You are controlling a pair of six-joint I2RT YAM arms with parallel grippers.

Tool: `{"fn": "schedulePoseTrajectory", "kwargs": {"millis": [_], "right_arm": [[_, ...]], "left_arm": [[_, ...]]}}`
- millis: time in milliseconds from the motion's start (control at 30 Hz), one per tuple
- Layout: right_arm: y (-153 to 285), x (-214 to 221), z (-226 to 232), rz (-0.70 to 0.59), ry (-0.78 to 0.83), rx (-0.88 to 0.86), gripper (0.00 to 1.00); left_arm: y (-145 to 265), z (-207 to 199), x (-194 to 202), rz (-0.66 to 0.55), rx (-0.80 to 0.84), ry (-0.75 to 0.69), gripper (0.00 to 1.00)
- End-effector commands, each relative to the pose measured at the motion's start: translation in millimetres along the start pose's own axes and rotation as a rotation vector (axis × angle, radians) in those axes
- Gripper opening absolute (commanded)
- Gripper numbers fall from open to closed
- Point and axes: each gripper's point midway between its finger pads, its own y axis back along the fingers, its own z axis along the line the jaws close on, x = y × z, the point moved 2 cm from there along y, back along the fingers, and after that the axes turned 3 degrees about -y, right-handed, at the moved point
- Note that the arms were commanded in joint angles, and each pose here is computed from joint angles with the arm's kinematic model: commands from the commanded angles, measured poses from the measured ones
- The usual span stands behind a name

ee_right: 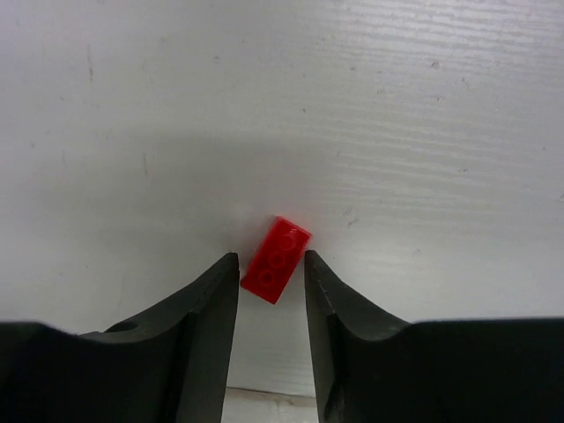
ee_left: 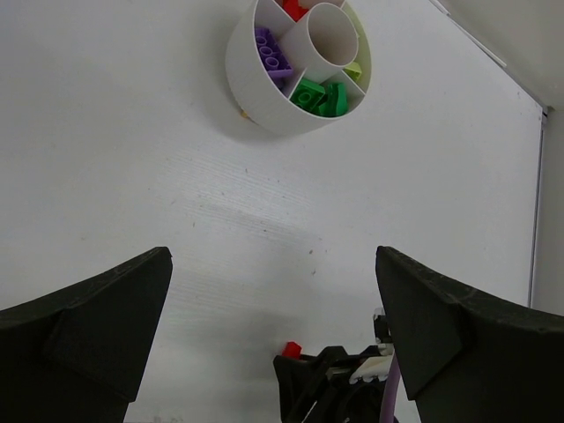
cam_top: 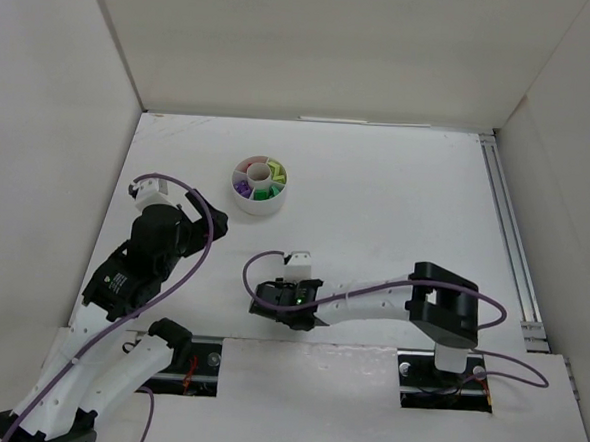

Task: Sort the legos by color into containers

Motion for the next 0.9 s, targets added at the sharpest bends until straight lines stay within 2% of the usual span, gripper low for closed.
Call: {"fn": "schedulePoseTrajectory", "kwargs": {"millis": [0, 100, 167, 200, 267, 367, 533, 567, 667, 733, 767, 833, 867], "right_arm": [[-15.3, 5.1, 1.7, 0.016, -0.029, 0.021, 0.40], [-18.3, 7.5, 0.2, 0.023, -0.014, 0.044, 0.29], [-16.8, 4.0, -0.1, 0.011, -0.010, 0.053, 0.26], [-15.9, -1.0, -0.6, -0.010, 0.010, 0.060, 0.20], [-12.8, -8.8, -1.7, -0.042, 0.020, 0.067, 0.15], [6.6, -39.2, 4.8, -0.134, 0.068, 0.040, 0.14], [33.6, -117.4, 28.4, -0.272, 0.189, -0.088, 0.11], [42.2, -133.9, 22.1, -0.300, 0.258, -0.090, 0.11], [59.7, -191.1, 20.0, -0.419, 0.347, -0.142, 0.09], [63.1, -218.1, 24.1, -0.453, 0.400, -0.202, 0.09], [62.3, -249.4, 19.4, -0.497, 0.358, -0.214, 0.09], [61.1, -273.3, 26.9, -0.508, 0.450, -0.313, 0.09], [56.4, -294.6, 19.9, -0.528, 0.439, -0.307, 0.09]], "left_arm": [[2.8, -1.7, -1.7, -0.008, 0.016, -0.012, 1.00], [2.5, -3.2, -3.2, -0.014, 0.022, -0.010, 1.00], [2.5, -3.2, -3.2, -0.014, 0.022, -0.010, 1.00], [0.6, -0.3, -1.4, -0.014, 0.010, -0.012, 1.00], [-1.4, 1.5, 1.8, -0.006, 0.003, -0.006, 1.00], [-6.7, 3.8, 1.0, -0.012, -0.032, 0.021, 1.00], [-28.3, 1.3, 10.8, 0.042, -0.089, 0.052, 1.00], [-31.8, 1.4, 13.0, 0.053, -0.101, 0.060, 1.00], [-43.7, -2.0, 4.8, 0.032, -0.152, 0.085, 1.00], [-49.0, -6.0, -1.4, 0.014, -0.166, 0.100, 1.00], [-53.6, -11.7, -5.3, 0.013, -0.165, 0.101, 1.00], [-58.5, -13.0, -14.4, -0.004, -0.176, 0.117, 1.00], [-59.2, -16.9, -23.1, -0.024, -0.167, 0.122, 1.00]]}}
